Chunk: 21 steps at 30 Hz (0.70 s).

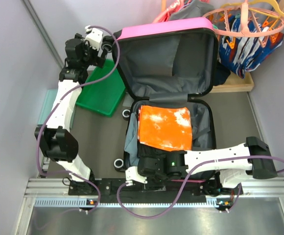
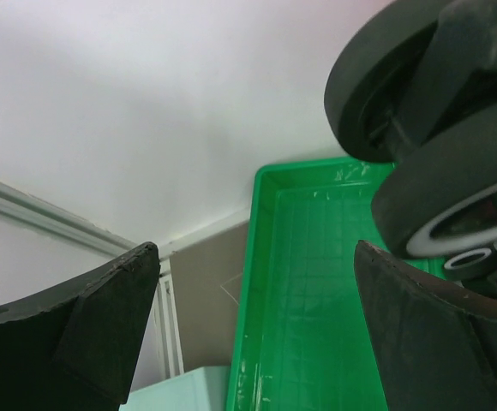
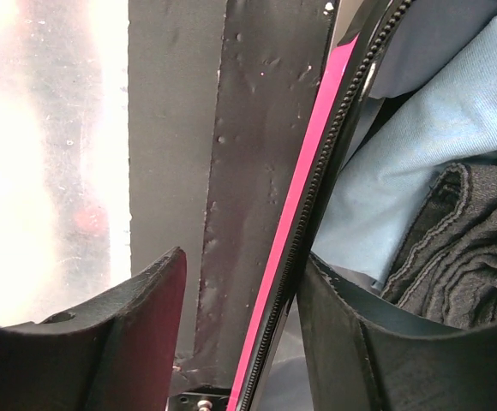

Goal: Open, take out, and arrange the luggage

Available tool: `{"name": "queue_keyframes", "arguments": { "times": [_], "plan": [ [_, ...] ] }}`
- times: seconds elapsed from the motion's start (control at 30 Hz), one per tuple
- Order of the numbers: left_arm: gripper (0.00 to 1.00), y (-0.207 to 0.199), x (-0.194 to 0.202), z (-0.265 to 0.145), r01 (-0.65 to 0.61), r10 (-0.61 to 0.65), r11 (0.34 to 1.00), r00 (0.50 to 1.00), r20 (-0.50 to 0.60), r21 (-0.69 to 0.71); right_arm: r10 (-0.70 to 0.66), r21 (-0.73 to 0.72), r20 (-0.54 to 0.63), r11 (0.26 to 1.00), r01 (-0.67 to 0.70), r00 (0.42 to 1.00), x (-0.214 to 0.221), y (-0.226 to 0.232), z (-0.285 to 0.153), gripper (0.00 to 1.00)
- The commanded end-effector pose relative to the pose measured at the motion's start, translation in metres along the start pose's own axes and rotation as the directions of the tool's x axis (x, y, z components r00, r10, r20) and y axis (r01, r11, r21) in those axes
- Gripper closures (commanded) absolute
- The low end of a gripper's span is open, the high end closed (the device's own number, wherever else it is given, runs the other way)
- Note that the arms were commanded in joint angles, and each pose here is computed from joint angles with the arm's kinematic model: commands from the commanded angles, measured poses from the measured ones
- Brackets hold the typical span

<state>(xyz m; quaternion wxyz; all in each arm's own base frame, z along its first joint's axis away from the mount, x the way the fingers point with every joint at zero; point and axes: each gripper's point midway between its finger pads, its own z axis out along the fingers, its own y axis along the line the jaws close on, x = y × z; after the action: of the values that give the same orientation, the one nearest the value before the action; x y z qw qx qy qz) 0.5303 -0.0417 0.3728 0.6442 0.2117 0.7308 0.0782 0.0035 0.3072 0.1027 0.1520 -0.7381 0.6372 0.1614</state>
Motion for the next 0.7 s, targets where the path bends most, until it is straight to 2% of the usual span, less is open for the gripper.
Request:
{"name": "queue_keyframes", "arguments": {
  "times": [0.0,0.4,0.5,0.57,0.6,0.67],
  "plan": [
    [0.01,0.009,-0.024,-0.028,0.014,-0.015,1.000,0.999,0.053,0.015,-0.030,-0.036,0.074,0.999,0.033,0.997,-0.017,0.012,-0.015,0.46],
    [0.01,0.014,-0.041,-0.059,0.028,-0.031,0.999,0.995,0.099,0.037,-0.016,0.018,0.088,1.000,0.015,0.996,-0.019,0.004,-0.023,0.42],
    [0.01,0.002,-0.025,-0.074,0.043,-0.052,0.993,0.996,0.076,0.113,-0.016,0.043,0.102,0.999,0.011,0.995,-0.022,-0.001,-0.026,0.38],
    [0.08,-0.024,-0.009,-0.083,0.042,-0.055,0.973,0.997,0.051,0.228,-0.015,0.057,0.115,0.998,0.009,0.993,-0.027,-0.003,-0.030,0.35],
    [0.10,-0.025,0.010,-0.089,0.068,-0.069,0.965,0.998,-0.006,0.254,-0.015,0.058,0.118,0.998,0.009,0.993,-0.028,-0.004,-0.031,0.02],
    [0.17,-0.044,0.038,-0.098,0.100,-0.081,0.942,0.994,-0.070,0.320,-0.023,0.087,0.118,0.996,0.013,0.993,-0.029,-0.009,-0.034,0.01]
  ]
}}
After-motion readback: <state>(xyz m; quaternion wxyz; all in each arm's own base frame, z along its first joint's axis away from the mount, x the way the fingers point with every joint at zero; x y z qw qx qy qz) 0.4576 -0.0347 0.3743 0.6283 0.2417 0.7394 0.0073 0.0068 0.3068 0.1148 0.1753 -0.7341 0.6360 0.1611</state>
